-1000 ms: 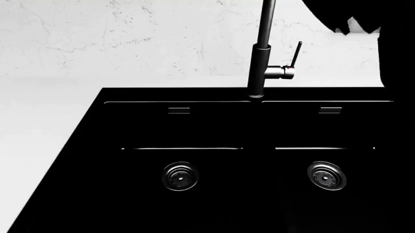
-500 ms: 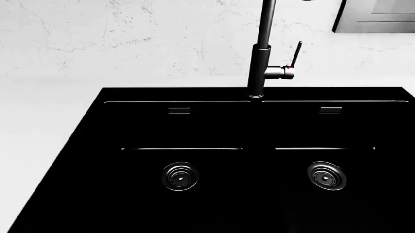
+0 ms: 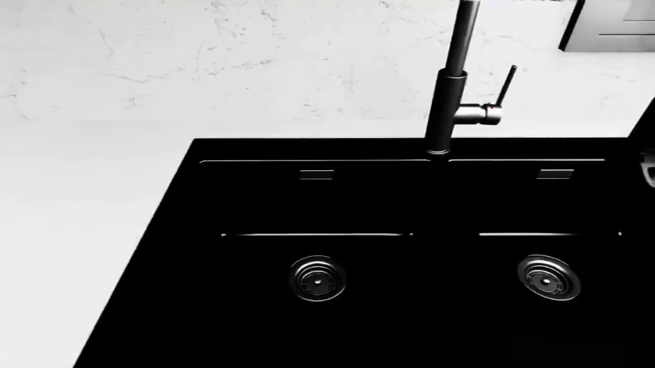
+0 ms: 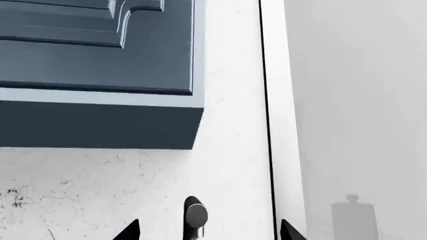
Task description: Pick the kettle from the counter and place it on the tray. Then pick the mug from the cabinet and place it on the tray. Then close the cabinet doors.
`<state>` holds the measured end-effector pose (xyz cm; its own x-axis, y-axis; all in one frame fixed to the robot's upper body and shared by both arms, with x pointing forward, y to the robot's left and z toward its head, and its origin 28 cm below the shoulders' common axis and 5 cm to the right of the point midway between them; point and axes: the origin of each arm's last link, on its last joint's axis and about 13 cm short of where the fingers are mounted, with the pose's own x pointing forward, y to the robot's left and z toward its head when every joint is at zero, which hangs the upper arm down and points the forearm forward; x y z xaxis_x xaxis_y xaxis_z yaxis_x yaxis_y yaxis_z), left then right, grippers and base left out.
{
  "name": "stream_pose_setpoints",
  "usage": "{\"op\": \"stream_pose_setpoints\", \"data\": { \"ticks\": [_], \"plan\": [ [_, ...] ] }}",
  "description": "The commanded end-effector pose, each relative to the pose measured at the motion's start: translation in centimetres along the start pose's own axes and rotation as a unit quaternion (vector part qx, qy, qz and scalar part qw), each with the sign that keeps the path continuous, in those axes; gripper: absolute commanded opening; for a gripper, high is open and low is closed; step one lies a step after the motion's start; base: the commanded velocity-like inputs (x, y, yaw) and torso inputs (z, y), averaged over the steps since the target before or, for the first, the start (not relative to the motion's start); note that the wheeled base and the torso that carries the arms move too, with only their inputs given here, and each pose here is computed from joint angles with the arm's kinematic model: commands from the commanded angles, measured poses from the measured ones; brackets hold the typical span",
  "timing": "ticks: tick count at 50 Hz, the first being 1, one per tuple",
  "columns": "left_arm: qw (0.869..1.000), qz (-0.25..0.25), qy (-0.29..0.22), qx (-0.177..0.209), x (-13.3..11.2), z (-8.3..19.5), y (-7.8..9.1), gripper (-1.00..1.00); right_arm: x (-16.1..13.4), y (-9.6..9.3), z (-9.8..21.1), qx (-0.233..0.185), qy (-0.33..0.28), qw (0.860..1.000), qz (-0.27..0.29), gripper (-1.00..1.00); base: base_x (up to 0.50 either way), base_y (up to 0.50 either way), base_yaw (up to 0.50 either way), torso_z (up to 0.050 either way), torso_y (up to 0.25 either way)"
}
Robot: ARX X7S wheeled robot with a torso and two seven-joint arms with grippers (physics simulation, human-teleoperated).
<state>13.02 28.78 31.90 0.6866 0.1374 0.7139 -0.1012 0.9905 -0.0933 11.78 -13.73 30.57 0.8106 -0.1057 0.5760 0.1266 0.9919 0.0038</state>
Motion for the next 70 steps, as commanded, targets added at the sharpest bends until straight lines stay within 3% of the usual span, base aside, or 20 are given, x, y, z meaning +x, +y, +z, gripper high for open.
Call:
{"op": "stream_pose_setpoints", "data": {
  "ticks": [1, 16, 70],
  "plan": [
    [1.0, -0.002, -0.002, 0.001, 0.1, 0.2, -0.1, 1.0, -1.7, -0.6, -1.7, -0.019, 0.01, 0.999, -0.029, 1.0, 0.0, 0.5, 0.0, 0.0, 0.0],
    [1.0, -0.001, -0.014, -0.005, -0.1, 1.6, -0.1, 1.0, -1.8, -0.4, -2.0, -0.026, 0.016, 0.999, -0.016, 1.0, 0.0, 0.5, 0.0, 0.0, 0.0],
    [1.0, 0.002, 0.004, 0.004, 0.0, 0.9, -0.1, 1.0, -2.2, -0.4, -2.5, -0.013, 0.022, 0.999, -0.021, 1.0, 0.0, 0.5, 0.0, 0.0, 0.0]
  ]
}}
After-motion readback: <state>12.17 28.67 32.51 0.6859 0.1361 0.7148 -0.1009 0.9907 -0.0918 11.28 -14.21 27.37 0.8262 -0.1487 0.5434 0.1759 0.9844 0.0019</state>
